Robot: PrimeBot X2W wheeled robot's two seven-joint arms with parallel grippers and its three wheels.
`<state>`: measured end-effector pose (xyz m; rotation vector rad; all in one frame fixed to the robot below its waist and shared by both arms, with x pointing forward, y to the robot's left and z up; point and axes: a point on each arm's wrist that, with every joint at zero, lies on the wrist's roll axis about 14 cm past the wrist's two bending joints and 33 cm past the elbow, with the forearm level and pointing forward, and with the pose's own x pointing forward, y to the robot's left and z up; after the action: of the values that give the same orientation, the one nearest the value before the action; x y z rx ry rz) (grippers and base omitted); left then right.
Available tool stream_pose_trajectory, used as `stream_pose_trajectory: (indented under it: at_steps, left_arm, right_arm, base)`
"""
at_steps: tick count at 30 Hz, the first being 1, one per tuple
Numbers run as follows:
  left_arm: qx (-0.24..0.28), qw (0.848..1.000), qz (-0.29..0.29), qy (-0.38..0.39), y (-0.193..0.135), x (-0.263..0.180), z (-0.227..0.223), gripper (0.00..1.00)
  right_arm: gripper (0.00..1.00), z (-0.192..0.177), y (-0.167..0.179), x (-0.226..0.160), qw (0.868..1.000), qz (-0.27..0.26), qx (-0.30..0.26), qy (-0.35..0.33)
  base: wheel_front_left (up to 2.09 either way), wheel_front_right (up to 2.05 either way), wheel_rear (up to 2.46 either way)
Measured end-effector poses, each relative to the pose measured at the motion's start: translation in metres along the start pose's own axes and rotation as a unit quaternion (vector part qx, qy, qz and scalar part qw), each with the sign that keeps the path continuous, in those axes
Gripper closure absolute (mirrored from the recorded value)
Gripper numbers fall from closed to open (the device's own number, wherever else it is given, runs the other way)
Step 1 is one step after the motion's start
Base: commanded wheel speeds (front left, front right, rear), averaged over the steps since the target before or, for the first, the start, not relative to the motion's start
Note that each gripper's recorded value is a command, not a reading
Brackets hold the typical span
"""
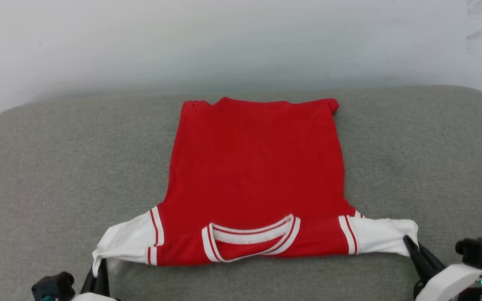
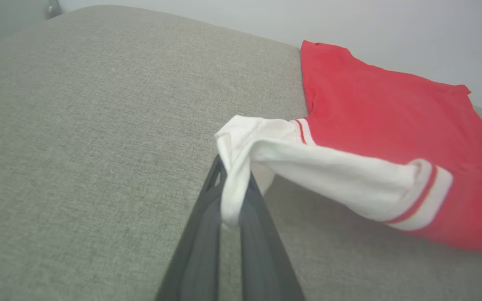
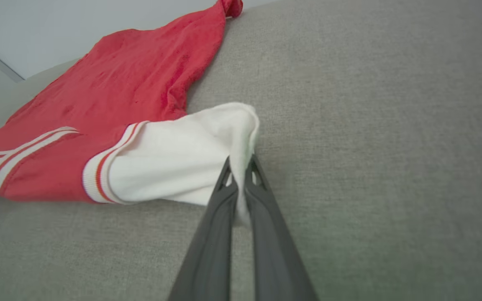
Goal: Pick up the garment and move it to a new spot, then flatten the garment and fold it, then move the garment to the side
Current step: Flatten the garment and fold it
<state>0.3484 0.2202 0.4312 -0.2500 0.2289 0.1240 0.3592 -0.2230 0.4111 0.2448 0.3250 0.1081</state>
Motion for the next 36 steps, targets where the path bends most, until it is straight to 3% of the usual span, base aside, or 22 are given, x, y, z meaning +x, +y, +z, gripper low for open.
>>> stream_pose_trajectory:
  at_steps: [1,3,4,9,19,26,32,36]
  left_arm:
    - [0.003,1.0,0.0,0.003,-0.001,-0.003,-0.002,1.0]
    - [0.016,1.0,-0.005,0.007,-0.003,-0.009,-0.003,1.0]
    - [0.015,1.0,-0.004,0.007,-0.003,-0.01,-0.003,1.0]
    - [0.014,1.0,-0.012,-0.011,-0.011,-0.011,0.01,1.0]
    - [0.037,0.997,-0.039,-0.053,-0.033,-0.004,0.041,1.0]
    - [0.029,0.995,-0.049,-0.082,-0.049,0.012,0.056,1.0]
    - [0.021,0.994,-0.052,-0.095,-0.06,0.027,0.056,1.0]
    - [0.021,0.994,-0.05,-0.094,-0.061,0.038,0.051,1.0]
  right_arm:
    - [0.94,-0.005,0.0,-0.004,1.0,-0.001,-0.003,0.003]
    - [0.18,-0.015,-0.002,-0.011,1.0,-0.005,-0.014,0.012]
    - [0.0,-0.019,-0.001,-0.014,1.0,-0.006,-0.014,0.014]
    - [0.0,-0.011,0.011,-0.01,1.0,0.002,-0.004,0.0]
    - [0.0,0.092,-0.007,0.038,0.997,-0.019,0.01,-0.079]
    - [0.0,0.131,-0.013,0.116,0.999,-0.023,0.004,-0.028]
    - [0.0,0.13,0.004,0.19,0.998,-0.01,-0.018,0.066]
    - [0.0,0.112,0.012,0.23,0.989,-0.008,-0.026,0.144]
  base:
    - [0.0,0.0,0.0]
    - [0.0,0.0,0.0]
    - [0.0,0.0,0.0]
    - [0.0,0.0,0.0]
    - [0.0,0.0,0.0]
    - [0.0,0.0,0.0]
    - [0.0,0.0,0.0]
    - [0.0,0.0,0.0]
